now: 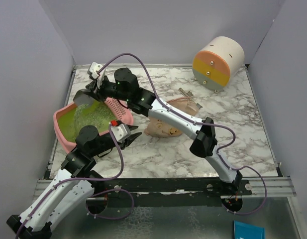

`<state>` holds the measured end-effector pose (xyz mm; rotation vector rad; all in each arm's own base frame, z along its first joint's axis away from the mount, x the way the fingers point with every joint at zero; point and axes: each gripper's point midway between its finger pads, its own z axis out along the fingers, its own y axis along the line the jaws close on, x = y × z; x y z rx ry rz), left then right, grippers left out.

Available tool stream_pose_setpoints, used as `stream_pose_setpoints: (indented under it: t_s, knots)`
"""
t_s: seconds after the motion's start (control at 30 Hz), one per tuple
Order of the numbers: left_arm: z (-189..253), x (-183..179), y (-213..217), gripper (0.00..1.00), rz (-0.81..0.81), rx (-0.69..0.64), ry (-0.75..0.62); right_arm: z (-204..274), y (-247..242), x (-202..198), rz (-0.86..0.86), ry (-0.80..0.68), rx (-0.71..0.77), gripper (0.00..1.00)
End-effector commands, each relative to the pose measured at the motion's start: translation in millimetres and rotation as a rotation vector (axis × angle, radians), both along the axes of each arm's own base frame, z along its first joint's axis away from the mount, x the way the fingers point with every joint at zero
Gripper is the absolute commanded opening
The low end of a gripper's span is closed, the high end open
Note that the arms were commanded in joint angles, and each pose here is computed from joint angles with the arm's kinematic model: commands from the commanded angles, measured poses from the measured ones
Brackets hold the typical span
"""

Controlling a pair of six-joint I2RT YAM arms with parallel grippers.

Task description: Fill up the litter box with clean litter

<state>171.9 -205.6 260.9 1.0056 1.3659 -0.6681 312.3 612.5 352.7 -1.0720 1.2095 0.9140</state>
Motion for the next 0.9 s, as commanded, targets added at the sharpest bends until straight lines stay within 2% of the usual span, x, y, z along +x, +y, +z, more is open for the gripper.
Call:
stream_pose_setpoints:
  t_s: [0.0,0.13,0.2,0.37,0.5,0.63,0.87]
  knots:
    - [8.4,-0.7,1.0,0.35,0.007,-0.025,-0.006,72.4,-24.2,0.2,-0.136,-0.240,0.068,0.01]
    - [8.8,0.1,1.3,0.40,0.012,-0.025,-0.005,83.2,-22.3,-13.5,-0.185,-0.406,0.027,0.01]
    - [10.3,1.3,1.2,0.44,0.016,-0.030,-0.006,83.2,-22.9,-15.1,-0.204,-0.438,0.010,0.01]
    - [16.4,8.7,1.7,0.56,0.051,-0.051,-0.006,86.3,-42.9,-6.6,-0.308,-0.456,0.043,0.01]
    - [25.9,13.9,0.4,0.60,0.066,-0.074,-0.017,102.2,-77.3,20.7,-0.431,-0.418,0.068,0.01]
    - [40.6,21.9,-0.2,0.60,0.092,-0.111,-0.049,113.4,-133.7,56.9,-0.487,-0.288,0.123,0.01]
    - [70.0,37.4,-5.3,0.60,0.121,-0.177,-0.110,143.1,-295.6,112.6,-0.611,-0.102,0.290,0.01]
